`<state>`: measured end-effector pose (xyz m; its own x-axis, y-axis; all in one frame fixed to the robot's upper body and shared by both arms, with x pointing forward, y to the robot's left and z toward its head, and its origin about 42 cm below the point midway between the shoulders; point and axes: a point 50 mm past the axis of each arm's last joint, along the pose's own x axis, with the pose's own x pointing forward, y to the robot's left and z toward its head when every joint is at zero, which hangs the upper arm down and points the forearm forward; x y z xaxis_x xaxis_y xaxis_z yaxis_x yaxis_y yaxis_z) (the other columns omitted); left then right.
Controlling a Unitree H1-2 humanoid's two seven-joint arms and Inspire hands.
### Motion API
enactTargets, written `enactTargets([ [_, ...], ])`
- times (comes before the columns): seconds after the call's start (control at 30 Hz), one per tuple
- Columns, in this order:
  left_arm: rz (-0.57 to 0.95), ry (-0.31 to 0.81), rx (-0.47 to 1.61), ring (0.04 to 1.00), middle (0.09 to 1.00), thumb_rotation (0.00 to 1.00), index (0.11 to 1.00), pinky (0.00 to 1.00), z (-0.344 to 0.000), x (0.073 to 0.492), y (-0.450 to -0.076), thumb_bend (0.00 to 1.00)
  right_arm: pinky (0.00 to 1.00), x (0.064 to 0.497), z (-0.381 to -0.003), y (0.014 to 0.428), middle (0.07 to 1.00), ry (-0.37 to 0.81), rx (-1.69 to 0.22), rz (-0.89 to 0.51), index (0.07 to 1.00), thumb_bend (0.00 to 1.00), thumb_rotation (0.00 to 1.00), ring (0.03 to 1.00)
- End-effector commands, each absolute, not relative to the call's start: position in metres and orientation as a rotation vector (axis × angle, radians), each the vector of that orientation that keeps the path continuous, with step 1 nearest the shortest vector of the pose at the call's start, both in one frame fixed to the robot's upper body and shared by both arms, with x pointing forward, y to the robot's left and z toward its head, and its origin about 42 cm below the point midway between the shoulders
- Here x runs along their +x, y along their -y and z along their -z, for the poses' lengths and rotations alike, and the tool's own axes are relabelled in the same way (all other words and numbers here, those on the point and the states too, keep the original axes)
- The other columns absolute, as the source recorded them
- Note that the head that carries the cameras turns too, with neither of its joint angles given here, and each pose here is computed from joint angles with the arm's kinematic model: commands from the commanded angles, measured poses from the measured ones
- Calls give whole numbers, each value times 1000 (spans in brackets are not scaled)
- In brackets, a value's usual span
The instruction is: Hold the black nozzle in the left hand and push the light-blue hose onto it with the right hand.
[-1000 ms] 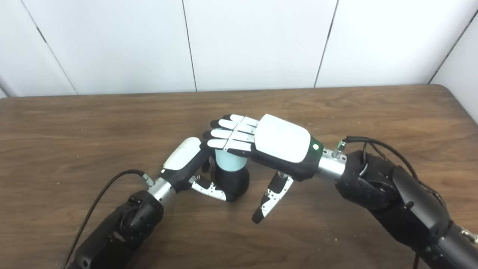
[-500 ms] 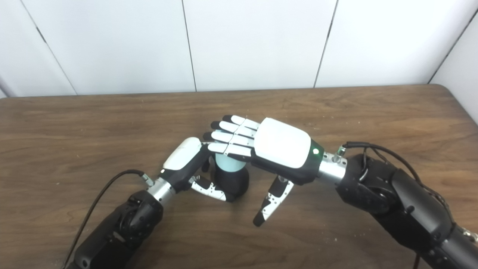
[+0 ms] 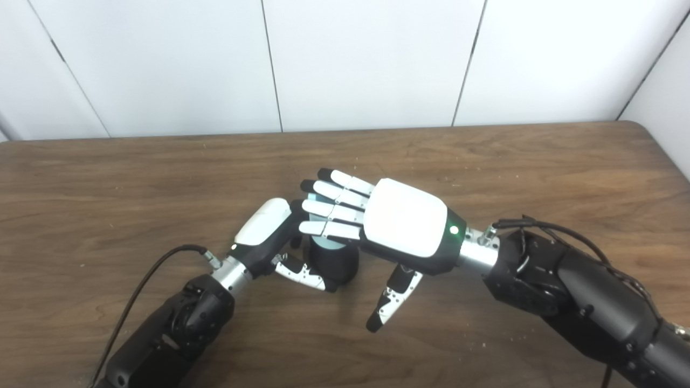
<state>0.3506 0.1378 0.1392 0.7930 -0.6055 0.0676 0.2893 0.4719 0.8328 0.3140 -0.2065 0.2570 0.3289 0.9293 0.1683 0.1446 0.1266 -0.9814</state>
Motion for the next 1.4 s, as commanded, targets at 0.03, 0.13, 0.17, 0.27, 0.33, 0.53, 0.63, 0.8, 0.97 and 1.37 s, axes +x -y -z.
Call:
enactTargets([
  [0.03,652,117,1108,414,466,77,490,421,-88,334,-166,518,1000,307,-243,206,934,1086,-1372,-895,879,823,555,998],
  [0.13,652,119,1114,424,476,78,491,429,-89,334,-166,518,1000,307,-243,205,934,1084,-1369,-901,883,825,556,1000],
  [0.17,653,118,1115,425,476,78,491,430,-89,334,-166,518,1000,307,-243,206,934,1083,-1368,-902,883,825,557,1000],
  [0.27,653,118,1116,426,477,78,491,430,-89,334,-166,518,1000,307,-243,206,934,1078,-1367,-906,883,825,557,1000],
  [0.33,654,120,1117,426,476,78,490,431,-90,334,-165,518,1000,308,-243,206,934,1074,-1365,-910,883,825,557,1000],
  [0.53,656,124,1115,424,474,78,490,431,-89,334,-165,518,969,309,-242,206,933,1036,-1334,-937,883,824,554,988],
  [0.63,656,121,1115,420,473,78,490,431,-89,335,-165,518,941,309,-241,207,930,1013,-1314,-952,883,820,550,980],
  [0.8,653,118,1104,413,466,78,489,428,-90,334,-164,518,915,310,-241,208,933,975,-1286,-973,888,818,534,975],
  [0.97,652,116,1099,404,452,78,488,427,-90,334,-164,518,908,311,-238,209,936,949,-1271,-986,894,822,524,974],
  [1.37,653,115,1096,381,437,78,487,397,-91,334,-164,518,886,314,-238,207,933,916,-1244,-1011,896,812,515,957],
])
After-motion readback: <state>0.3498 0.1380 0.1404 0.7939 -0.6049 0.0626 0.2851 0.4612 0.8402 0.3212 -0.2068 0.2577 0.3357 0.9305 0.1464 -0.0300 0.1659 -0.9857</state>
